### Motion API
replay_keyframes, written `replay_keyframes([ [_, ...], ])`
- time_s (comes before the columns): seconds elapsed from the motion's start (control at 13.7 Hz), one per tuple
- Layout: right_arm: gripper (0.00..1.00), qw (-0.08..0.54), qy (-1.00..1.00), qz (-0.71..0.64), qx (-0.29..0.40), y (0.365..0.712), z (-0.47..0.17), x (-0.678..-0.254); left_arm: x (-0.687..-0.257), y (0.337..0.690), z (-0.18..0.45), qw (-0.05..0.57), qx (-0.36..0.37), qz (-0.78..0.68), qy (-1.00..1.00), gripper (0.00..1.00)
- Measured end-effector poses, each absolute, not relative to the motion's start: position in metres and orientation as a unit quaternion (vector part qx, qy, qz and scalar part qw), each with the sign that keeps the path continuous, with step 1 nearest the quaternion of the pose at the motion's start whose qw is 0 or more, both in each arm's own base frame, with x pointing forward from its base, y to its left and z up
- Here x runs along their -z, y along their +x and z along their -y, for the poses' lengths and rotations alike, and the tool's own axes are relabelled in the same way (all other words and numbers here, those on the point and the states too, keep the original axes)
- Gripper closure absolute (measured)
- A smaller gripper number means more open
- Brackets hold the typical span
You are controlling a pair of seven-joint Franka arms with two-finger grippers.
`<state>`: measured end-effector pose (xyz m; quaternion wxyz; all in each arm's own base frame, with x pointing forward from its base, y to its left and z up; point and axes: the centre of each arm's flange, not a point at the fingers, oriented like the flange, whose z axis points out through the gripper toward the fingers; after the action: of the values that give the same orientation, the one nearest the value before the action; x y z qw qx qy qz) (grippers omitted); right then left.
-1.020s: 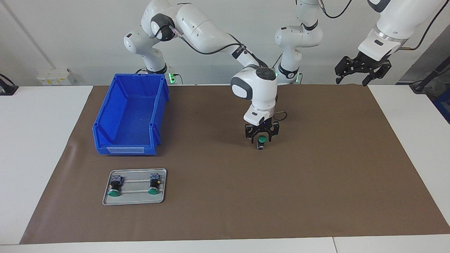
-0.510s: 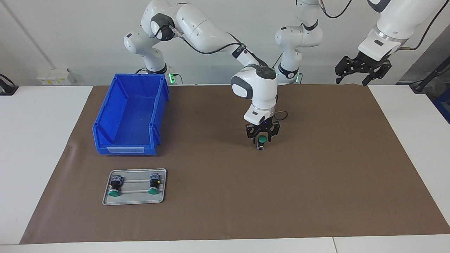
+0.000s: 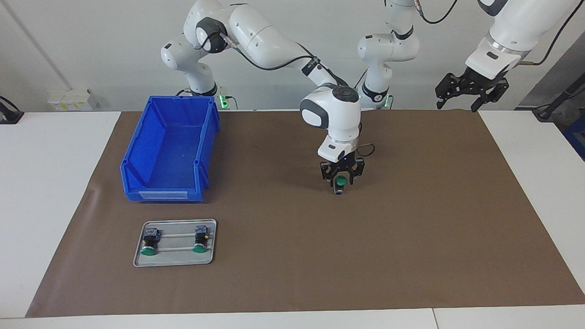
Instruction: Place and press button with both arms
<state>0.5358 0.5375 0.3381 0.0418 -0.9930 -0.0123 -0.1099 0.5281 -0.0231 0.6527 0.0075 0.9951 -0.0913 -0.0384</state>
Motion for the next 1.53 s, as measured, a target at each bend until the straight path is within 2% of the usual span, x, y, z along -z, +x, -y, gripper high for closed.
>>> replay_keyframes([
  [0.07,0.31,0.041,-0.993,0.013,0.11,0.536,-0.537,-0.338,-0.653,0.528,0.023,0.008,0.038,0.091,0.995,0.0],
  [0.29,0.59,0.04,-0.993,0.013,0.109,0.535,-0.537,-0.337,-0.653,0.528,0.023,0.008,0.038,0.091,0.995,0.0],
  [0.73,0.59,0.042,-0.993,0.013,0.112,0.536,-0.538,-0.34,-0.653,0.528,0.023,0.007,0.038,0.091,0.995,0.0],
  [0.95,0.59,0.049,-0.991,0.01,0.12,0.54,-0.536,-0.355,-0.653,0.528,0.023,0.007,0.038,0.091,0.995,0.0],
  [1.17,0.59,0.065,-0.988,-0.017,0.142,0.562,-0.506,-0.411,-0.653,0.528,0.023,0.007,0.038,0.091,0.995,0.0],
  [1.53,0.59,0.074,-0.987,-0.062,0.128,0.602,-0.393,-0.522,-0.653,0.528,0.023,0.007,0.038,0.091,0.995,0.0],
])
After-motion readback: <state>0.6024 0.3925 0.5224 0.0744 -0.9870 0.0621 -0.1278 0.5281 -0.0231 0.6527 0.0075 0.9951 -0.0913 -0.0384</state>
